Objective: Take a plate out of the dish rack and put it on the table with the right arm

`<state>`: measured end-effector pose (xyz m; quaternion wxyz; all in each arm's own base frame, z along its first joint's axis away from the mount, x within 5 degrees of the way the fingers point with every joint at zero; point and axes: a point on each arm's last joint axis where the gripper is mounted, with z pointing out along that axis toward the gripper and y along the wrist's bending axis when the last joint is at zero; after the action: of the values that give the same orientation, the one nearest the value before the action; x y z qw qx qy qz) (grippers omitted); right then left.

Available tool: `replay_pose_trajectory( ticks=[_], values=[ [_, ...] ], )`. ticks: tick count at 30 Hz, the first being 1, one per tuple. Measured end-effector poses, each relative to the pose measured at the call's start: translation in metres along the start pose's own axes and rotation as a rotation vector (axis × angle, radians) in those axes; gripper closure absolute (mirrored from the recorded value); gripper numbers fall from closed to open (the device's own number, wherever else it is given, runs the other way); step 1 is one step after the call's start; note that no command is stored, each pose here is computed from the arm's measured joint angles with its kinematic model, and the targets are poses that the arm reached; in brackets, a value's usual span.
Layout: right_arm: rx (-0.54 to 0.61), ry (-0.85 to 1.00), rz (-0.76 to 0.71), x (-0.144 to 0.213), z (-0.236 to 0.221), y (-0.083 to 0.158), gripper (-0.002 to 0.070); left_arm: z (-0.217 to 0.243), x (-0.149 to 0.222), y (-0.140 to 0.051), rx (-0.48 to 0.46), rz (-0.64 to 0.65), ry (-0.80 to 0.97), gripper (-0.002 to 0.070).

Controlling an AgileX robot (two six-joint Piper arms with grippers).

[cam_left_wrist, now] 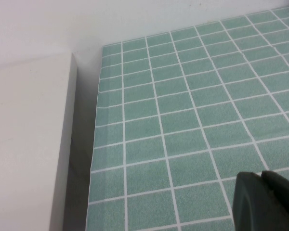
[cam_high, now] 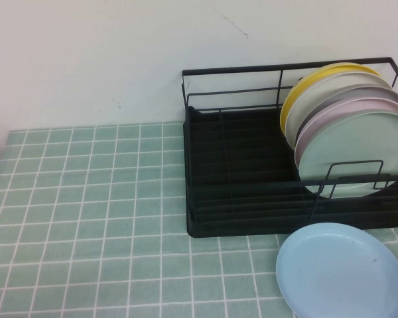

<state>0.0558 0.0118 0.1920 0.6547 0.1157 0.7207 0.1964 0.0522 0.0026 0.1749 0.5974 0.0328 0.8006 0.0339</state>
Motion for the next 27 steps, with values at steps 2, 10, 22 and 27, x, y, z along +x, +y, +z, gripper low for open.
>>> replay_pose_trajectory(
  ticks=[2,10,22,27],
  values=[
    [0.004,-0.028,0.018,-0.003,0.0,0.0,0.0678,0.0,0.0,0.0,0.0,0.0,0.0,0.0678],
    [-0.004,-0.015,0.034,-0.001,0.0,0.0,0.0678,0.0,0.0,0.0,0.0,0.0,0.0,0.0678],
    [-0.026,0.047,0.016,0.004,0.0,0.002,0.0678,0.0,0.0,0.0,0.0,0.0,0.0,0.0678],
    [-0.069,0.104,-0.031,-0.01,-0.002,0.016,0.0678,0.0,0.0,0.0,0.0,0.0,0.0,0.0678]
  ],
)
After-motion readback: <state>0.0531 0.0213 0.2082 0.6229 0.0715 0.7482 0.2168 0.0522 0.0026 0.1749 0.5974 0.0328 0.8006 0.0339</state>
